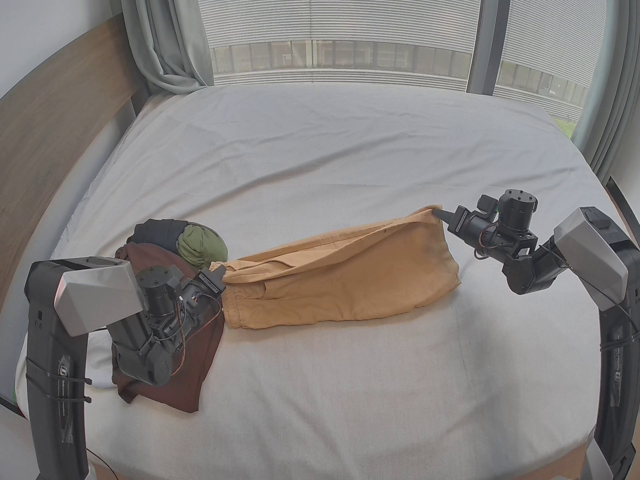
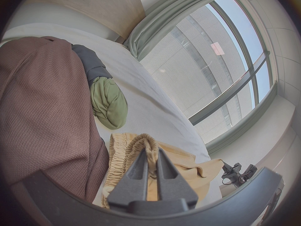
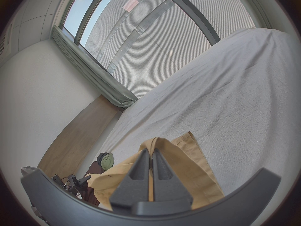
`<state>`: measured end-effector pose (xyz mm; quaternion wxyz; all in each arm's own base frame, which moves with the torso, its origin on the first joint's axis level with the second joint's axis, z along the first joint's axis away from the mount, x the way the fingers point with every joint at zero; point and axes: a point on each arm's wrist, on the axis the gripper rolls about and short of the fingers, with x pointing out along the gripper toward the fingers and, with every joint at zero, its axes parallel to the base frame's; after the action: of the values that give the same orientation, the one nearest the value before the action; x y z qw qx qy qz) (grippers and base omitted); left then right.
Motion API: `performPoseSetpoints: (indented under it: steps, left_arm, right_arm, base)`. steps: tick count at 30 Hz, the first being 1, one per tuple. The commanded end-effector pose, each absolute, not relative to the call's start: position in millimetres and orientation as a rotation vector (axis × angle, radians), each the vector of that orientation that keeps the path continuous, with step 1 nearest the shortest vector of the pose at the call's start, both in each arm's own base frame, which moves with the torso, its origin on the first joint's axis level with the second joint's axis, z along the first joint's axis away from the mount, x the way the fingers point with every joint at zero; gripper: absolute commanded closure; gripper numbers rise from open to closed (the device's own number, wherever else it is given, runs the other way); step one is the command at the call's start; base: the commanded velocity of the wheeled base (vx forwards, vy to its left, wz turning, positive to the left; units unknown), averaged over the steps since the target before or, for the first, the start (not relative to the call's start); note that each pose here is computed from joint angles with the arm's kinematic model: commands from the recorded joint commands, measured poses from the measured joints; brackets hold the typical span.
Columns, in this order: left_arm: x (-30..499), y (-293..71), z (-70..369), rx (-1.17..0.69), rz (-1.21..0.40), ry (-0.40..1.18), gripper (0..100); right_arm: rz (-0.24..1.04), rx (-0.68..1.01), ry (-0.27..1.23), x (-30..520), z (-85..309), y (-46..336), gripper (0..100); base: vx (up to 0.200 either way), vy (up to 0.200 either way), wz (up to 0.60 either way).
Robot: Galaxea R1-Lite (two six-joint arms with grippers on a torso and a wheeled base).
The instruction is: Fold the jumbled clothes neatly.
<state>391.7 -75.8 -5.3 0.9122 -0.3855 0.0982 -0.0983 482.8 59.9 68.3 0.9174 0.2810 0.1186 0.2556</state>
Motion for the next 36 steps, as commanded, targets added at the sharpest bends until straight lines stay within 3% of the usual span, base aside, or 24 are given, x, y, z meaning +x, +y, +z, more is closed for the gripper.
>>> performPoseSetpoints:
  steps: [1, 10, 11, 21, 36]
  left_arm:
    - [392, -76, -8, -0.794, -0.201, 0.207, 100]
    - [392, -75, -7, -0.796, -0.203, 0.205, 100]
    - [392, -75, -7, -0.796, -0.203, 0.205, 0]
    - [407, -48, -7, -0.809, -0.116, 0.164, 0]
    - [383, -55, 20, -0.804, -0.158, 0.148, 0]
  right_arm:
    - [0.527, 0.578, 0.252, 484, 63, 62, 100]
    - [0.529, 0.576, 0.249, 486, 61, 63, 100]
    - [0.529, 0.576, 0.249, 486, 61, 63, 0]
    - [0.508, 0.575, 0.217, 496, 59, 66, 0]
    - [0.504, 0.582, 0.275, 459, 74, 68, 0]
  base:
    - [0.0, 0.0, 0.0]
    - [0.0, 0.0, 0.0]
    - [0.0, 0.0, 0.0]
    - [0.0, 0.0, 0.0]
    - [0.0, 0.0, 0.0]
